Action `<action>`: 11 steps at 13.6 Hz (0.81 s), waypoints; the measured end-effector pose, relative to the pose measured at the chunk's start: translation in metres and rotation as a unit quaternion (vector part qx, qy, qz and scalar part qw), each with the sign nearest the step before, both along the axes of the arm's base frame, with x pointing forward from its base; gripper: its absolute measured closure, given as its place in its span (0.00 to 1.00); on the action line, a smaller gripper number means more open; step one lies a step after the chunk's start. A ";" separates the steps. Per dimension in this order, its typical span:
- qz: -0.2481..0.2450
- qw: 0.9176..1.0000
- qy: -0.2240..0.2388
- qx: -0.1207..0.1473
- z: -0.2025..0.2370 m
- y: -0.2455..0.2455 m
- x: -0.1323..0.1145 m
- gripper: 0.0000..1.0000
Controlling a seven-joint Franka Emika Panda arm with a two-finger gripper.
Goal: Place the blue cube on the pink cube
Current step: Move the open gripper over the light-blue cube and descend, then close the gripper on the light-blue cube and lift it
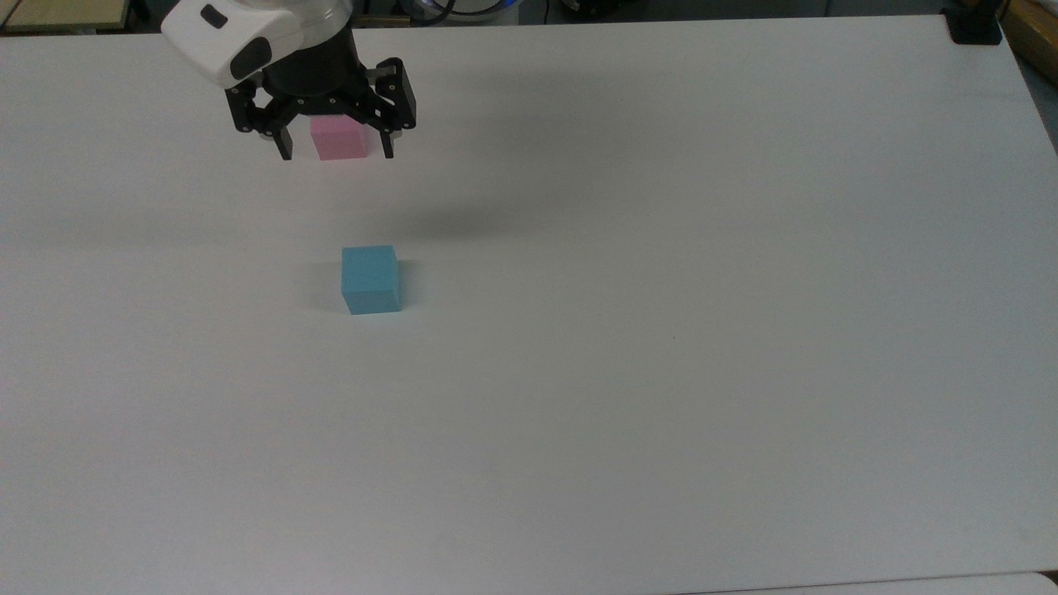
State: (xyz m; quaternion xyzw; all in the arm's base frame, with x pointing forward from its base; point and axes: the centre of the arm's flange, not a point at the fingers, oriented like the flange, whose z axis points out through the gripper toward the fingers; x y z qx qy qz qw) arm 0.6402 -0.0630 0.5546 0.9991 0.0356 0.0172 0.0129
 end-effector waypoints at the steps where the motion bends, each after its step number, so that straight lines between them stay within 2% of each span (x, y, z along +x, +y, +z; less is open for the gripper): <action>1: 0.001 1.000 -0.004 0.000 -0.007 0.000 0.003 0.00; 4: 0.010 1.000 -0.013 -0.008 -0.062 0.006 0.013 0.00; 7: 0.018 1.000 -0.004 -0.016 -0.120 0.009 0.012 0.00; 11: 0.021 1.000 0.002 -0.016 -0.169 0.008 0.018 0.00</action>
